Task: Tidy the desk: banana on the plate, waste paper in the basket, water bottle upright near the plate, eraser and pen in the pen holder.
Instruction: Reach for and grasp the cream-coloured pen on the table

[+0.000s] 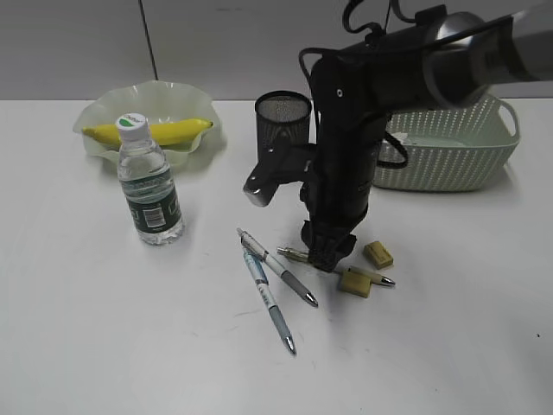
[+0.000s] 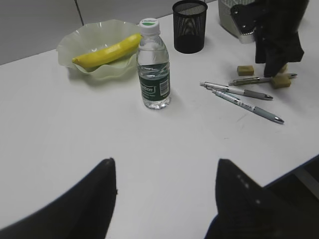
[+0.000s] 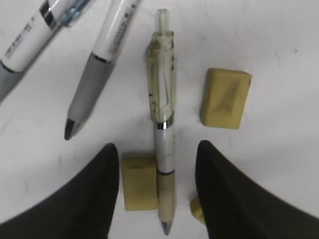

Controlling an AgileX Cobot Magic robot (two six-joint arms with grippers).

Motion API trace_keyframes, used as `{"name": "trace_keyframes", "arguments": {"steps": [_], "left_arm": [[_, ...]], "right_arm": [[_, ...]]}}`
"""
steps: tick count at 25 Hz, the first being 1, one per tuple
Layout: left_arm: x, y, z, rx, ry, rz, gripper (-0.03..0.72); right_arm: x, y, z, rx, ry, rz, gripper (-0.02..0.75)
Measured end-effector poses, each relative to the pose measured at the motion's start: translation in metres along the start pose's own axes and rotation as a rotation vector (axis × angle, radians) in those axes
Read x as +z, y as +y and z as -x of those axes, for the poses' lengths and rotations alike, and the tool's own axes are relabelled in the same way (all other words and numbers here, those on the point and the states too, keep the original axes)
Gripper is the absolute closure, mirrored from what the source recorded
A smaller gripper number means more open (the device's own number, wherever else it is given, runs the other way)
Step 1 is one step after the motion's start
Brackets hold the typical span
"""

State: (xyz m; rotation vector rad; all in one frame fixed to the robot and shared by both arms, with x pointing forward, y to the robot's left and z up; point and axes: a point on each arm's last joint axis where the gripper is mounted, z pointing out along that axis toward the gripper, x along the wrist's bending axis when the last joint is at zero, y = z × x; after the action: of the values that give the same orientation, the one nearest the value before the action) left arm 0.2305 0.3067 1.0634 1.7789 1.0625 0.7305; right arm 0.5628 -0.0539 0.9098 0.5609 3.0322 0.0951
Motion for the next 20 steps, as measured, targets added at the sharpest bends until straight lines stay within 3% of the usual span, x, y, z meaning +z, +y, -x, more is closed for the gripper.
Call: {"name": "trace_keyframes", "arguments": {"steps": [6, 11, 20], "left_arm": [[0.000, 0.000, 0.000, 0.000, 0.000, 0.000, 0.221], [0.000, 0.000, 0.000, 0.000, 0.000, 0.000, 0.221], [0.000, 0.000, 0.000, 0.000, 0.000, 0.000, 0.240]], "right_arm": [[0.023, 0.003, -0.001, 0.008, 0.027, -0.003, 0.335], [0.027, 0.007, 0.003, 0.006, -0.007, 0.045, 0.337], [0.037, 0.009, 0.004, 0.001, -0.003, 0.030, 0.398]]}}
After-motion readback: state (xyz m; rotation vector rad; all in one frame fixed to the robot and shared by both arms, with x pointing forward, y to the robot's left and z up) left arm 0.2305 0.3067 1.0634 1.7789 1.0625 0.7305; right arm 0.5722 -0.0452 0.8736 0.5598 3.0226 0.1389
